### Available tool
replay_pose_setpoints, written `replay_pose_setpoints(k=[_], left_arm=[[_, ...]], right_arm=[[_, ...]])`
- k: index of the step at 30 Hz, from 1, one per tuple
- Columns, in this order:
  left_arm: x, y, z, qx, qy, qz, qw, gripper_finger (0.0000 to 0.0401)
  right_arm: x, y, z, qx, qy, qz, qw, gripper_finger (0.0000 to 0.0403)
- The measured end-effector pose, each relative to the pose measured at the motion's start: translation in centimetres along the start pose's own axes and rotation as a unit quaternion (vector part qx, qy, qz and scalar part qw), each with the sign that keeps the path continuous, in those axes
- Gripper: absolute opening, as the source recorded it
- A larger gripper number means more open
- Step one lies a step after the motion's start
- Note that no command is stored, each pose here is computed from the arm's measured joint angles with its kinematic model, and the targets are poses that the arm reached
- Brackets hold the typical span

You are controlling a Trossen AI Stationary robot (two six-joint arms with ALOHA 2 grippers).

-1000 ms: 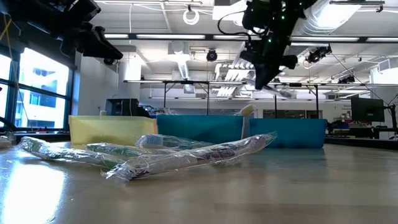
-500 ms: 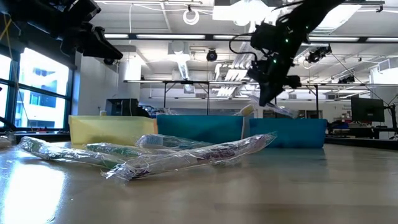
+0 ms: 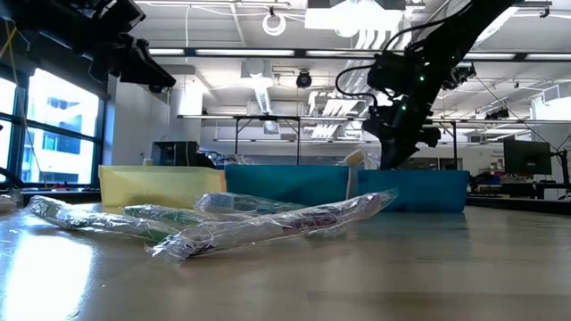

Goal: Pick & Place Toothbrushes
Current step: Put the purple toothbrush into the blue bin

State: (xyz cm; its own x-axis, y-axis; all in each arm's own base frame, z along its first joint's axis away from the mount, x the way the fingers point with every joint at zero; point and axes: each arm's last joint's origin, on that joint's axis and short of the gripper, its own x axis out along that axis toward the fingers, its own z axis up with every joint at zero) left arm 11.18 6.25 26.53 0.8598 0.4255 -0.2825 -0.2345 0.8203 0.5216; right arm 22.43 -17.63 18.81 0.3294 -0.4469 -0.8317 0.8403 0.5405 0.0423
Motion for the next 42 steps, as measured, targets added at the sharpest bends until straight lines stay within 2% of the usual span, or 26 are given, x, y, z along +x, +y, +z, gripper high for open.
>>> replay_pose_setpoints(k=[9,15,20,24,28,34,42], left_arm=[[0.0,0.0,0.0,0.000,0.001,0.001,1.000,0.0064],[0.0,0.0,-0.1,0.000,0.003,-0.001,1.000,0.0064],[0.0,0.0,0.0,0.000,0.003,0.000,1.000,0.0064],[0.0,0.0,-0.1,0.000,0.004,0.000,1.000,0.0064],[0.0,0.0,-0.1,0.000,0.004,0.000,1.000,0.0064],[0.0,0.0,-0.1,-0.008,0.004,0.000,1.000,0.0064],[0.0,0.0,-0.1,-0.082,0.004,0.000,0.997,0.0064]], right_arm=[[0.2,0.0,0.1,0.000,-0.020,-0.003,1.000,0.0120],[-0.1,0.1,0.5,0.002,-0.030,0.004,1.000,0.0135],[-1.8,0.9,2.0,0.004,-0.043,0.101,0.994,0.0125],[-3.6,1.7,3.0,-0.003,-0.051,0.193,0.980,0.0117],[-4.8,2.5,3.4,-0.018,-0.067,0.253,0.965,0.0111],[-5.6,4.1,3.8,-0.040,-0.100,0.302,0.947,0.0109],[-6.4,5.9,3.8,-0.062,-0.133,0.332,0.932,0.0109]])
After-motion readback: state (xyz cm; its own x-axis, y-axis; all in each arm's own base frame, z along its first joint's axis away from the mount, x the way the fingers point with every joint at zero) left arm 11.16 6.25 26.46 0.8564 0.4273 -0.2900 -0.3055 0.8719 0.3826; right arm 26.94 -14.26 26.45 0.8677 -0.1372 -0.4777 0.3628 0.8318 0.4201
